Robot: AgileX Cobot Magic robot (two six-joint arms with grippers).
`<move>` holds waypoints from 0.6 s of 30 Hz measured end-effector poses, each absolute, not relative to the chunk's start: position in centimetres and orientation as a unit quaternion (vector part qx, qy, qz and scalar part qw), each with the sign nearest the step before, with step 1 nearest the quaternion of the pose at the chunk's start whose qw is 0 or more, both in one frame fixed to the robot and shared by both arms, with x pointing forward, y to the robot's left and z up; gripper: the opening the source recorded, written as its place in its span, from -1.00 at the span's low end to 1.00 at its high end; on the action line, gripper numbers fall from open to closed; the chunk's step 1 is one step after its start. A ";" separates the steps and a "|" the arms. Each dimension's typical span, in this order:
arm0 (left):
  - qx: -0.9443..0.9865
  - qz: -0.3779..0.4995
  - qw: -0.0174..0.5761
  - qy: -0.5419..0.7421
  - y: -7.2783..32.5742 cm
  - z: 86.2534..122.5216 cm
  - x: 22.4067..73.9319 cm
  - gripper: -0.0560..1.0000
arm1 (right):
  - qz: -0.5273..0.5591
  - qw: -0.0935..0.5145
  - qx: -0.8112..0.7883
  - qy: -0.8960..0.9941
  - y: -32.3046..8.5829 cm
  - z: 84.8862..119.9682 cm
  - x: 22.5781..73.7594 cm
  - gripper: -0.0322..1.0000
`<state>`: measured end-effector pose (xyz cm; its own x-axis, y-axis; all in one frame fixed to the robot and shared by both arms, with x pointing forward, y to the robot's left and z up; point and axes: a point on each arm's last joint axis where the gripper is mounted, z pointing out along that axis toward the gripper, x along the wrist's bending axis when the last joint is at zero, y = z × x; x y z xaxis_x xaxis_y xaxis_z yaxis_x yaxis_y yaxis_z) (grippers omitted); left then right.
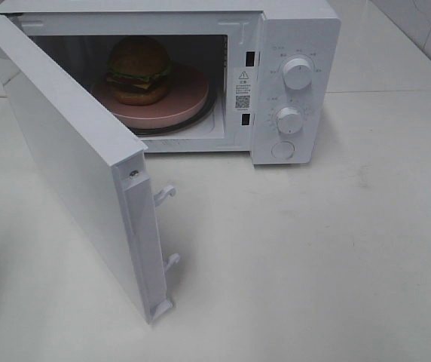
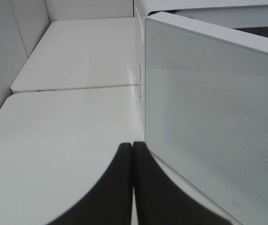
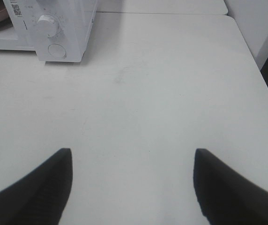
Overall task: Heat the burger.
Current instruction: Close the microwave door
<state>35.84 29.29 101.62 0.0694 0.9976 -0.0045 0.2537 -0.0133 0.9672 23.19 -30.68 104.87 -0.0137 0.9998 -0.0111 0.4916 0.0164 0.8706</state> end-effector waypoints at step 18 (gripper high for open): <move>0.592 0.419 0.444 0.525 28.6 99.4 40.3 -0.89 | 0.355 0.357 0.604 0.617 -30.7 104.9 23.2 0.44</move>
<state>40.32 28.63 99.43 0.0959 0.9949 0.0304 0.2501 -0.0536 0.9667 23.19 -30.68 104.87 -0.0137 0.9998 -0.0111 0.4916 0.0164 0.8706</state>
